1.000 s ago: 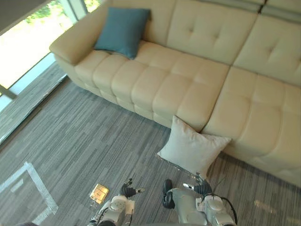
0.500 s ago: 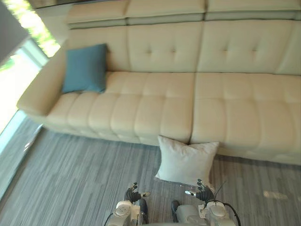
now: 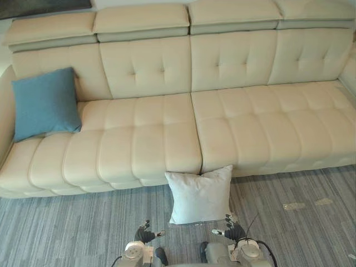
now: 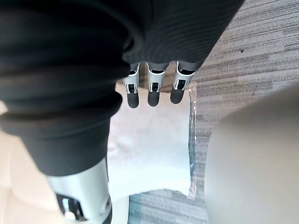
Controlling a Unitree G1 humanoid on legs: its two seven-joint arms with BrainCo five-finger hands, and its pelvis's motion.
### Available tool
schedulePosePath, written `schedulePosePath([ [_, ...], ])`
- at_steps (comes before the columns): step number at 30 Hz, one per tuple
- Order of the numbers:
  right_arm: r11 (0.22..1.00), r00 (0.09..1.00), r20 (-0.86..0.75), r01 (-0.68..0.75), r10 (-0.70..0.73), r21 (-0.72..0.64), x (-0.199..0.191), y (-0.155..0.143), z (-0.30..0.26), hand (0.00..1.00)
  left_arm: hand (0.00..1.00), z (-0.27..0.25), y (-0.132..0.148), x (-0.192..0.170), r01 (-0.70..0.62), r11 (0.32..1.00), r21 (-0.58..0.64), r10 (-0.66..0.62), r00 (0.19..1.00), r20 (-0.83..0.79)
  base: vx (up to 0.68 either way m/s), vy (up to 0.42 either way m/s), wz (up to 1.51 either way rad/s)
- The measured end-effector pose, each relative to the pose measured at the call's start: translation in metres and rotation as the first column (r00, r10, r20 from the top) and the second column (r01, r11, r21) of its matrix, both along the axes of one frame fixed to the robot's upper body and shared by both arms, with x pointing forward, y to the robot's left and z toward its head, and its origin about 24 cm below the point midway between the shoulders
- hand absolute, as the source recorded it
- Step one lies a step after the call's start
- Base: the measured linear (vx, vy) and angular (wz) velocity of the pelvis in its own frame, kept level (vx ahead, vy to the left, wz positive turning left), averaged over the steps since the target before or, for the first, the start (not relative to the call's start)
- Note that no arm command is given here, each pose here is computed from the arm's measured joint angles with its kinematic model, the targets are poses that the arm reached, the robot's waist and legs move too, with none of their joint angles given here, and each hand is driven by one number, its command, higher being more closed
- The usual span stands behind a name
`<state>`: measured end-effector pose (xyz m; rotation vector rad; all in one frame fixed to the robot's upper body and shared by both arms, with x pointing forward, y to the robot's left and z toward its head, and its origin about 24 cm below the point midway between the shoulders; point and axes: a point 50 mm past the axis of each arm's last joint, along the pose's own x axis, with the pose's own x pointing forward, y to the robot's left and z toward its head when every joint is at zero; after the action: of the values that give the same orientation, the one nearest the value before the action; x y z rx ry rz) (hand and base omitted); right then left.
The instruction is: Pick up cushions and gather them together orderly.
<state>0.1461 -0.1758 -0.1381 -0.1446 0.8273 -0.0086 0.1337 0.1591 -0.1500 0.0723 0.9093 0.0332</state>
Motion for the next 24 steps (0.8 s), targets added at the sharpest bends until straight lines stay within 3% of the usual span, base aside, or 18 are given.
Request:
schedulePosePath([
  [24, 0.994, 0.990, -0.084, 0.113, -0.112, 0.010, -0.021, -0.012, -0.010, 0.00, 0.00, -0.006, -0.004, -0.011, 0.015, 1.000, -0.006, -0.015, 0.999, -0.053, 0.02, -0.012, -0.04],
])
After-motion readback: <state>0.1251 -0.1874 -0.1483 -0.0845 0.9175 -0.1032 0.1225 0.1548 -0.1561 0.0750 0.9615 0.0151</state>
